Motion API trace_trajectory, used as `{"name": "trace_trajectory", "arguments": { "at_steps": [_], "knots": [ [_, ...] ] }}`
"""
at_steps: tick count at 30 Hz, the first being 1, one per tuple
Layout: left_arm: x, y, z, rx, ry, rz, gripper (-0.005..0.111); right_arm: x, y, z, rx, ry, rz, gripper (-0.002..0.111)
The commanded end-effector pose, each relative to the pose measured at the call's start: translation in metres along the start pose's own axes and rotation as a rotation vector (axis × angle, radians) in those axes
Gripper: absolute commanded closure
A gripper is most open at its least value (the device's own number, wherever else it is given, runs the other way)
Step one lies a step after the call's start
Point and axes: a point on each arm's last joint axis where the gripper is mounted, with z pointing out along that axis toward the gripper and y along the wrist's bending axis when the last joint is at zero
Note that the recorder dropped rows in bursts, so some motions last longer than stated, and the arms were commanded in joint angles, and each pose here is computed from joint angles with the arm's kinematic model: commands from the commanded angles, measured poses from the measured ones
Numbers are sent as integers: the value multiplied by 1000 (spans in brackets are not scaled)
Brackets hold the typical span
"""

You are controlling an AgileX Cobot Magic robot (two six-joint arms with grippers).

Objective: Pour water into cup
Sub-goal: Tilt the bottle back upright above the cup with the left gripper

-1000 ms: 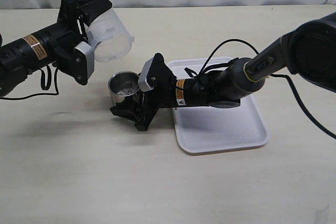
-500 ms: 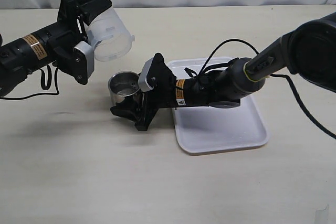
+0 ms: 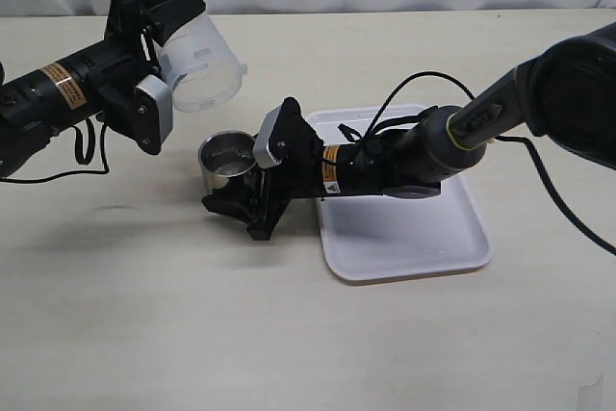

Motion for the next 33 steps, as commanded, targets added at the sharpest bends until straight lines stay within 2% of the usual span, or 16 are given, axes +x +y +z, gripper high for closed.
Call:
{"name": "trace_trajectory", "arguments": {
  "at_steps": [1,33],
  "knots": [
    [1,6,1,-38,7,1,107,2,-2,-2,4,28,-15,104],
    [-3,8,1,-63,-37,20,107,2,-2,-2,3,26,-15,104]
  ]
}}
